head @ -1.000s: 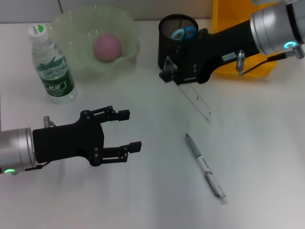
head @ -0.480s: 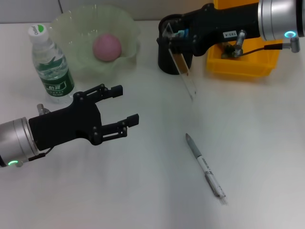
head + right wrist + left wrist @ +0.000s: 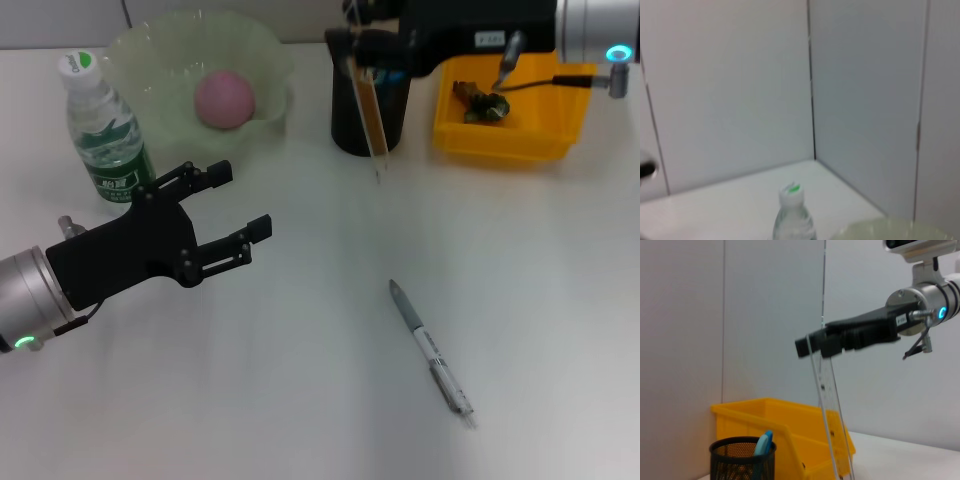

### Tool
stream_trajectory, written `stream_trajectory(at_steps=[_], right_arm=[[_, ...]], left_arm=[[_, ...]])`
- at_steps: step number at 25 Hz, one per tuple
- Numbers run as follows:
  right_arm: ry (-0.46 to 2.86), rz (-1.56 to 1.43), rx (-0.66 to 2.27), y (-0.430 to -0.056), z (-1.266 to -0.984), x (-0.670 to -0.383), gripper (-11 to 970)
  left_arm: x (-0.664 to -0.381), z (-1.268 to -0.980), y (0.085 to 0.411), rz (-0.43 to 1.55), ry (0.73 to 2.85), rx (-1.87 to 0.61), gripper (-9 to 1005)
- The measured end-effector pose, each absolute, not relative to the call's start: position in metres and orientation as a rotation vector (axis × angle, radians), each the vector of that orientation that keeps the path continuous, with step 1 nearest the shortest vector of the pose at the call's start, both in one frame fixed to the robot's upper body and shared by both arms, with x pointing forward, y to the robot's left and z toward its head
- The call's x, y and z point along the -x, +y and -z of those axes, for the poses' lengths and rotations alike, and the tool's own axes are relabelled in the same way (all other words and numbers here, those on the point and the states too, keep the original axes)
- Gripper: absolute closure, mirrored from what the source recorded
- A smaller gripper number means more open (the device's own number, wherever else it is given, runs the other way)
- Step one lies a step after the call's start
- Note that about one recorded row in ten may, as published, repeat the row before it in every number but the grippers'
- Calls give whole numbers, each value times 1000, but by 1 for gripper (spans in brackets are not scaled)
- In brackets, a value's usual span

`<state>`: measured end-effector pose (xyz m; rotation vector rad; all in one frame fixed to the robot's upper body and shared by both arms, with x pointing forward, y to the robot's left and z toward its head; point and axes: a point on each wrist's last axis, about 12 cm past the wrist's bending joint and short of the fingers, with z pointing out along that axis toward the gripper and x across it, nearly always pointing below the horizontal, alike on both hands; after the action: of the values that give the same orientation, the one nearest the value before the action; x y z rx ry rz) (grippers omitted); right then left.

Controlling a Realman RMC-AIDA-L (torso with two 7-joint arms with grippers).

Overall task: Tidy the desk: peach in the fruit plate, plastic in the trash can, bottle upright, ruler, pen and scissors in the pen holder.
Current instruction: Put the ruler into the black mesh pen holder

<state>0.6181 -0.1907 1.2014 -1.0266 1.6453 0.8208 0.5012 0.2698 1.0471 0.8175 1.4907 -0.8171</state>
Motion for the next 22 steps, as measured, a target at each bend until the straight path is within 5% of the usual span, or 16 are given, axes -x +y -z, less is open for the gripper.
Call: stream_trajectory(at_steps=[22], right_arm=[[1455,-820,561,-228,-1198,-642,563]], left_arm=[[-494,-1032,270,769,1530,-718,191]])
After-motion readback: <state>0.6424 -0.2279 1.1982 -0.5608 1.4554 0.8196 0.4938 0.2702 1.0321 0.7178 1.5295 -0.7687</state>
